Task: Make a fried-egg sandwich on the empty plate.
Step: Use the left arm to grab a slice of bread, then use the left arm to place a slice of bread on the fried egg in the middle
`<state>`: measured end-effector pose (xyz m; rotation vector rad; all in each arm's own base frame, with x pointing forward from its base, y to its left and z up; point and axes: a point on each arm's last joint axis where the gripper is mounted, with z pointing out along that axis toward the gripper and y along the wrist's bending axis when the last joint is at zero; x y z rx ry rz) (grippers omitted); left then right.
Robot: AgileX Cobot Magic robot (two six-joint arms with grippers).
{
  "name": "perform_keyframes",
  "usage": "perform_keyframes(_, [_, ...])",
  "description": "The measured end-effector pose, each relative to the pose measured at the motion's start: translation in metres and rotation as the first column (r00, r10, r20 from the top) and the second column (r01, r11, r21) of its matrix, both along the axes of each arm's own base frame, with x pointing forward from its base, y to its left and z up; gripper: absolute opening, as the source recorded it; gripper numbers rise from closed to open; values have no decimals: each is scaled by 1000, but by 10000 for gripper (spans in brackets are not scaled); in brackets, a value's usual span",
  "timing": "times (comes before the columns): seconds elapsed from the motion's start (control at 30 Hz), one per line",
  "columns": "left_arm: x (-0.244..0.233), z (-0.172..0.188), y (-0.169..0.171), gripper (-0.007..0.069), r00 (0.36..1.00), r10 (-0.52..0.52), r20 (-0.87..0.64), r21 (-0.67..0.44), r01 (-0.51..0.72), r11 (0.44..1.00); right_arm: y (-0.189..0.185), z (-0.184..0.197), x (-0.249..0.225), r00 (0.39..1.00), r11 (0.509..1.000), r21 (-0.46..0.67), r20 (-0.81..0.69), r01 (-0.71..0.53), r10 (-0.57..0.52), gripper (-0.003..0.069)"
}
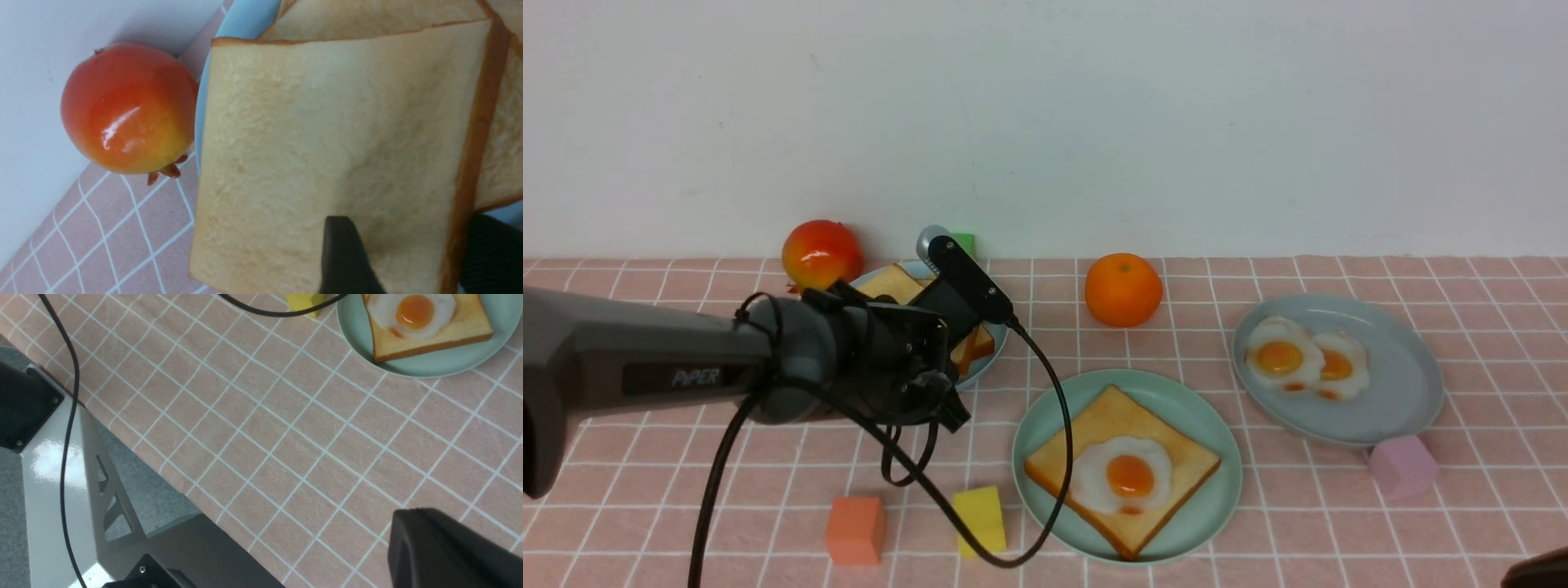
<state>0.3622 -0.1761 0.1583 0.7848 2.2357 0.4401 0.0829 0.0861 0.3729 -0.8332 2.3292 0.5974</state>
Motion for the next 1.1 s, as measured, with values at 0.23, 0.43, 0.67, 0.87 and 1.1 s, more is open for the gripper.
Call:
perform_keyframes(0.23, [0,0,0,200,1000,6,3,-5,-6,1000,0,0,0,1000,1000,4,-3,-1,1,11])
perform_keyframes(0.43, [0,0,2,107,1000,20,6,11,-21,1000,1,0,-1,1000,1000,12,-8,-4,4,15])
perform_keyframes(0.67, [-1,2,3,107,999,39,3,-2,-39,999,1,0,-1,1000,1000,12,-8,-4,4,15])
perform_keyframes(0.87, [-4,28,5,107,997,59,44,-60,-56,997,1,0,-1,1000,1000,11,-8,-4,4,18])
perform_keyframes(1.1, [-9,53,7,107,993,71,92,-104,-61,993,1,0,-1,1000,1000,11,-8,-4,4,18])
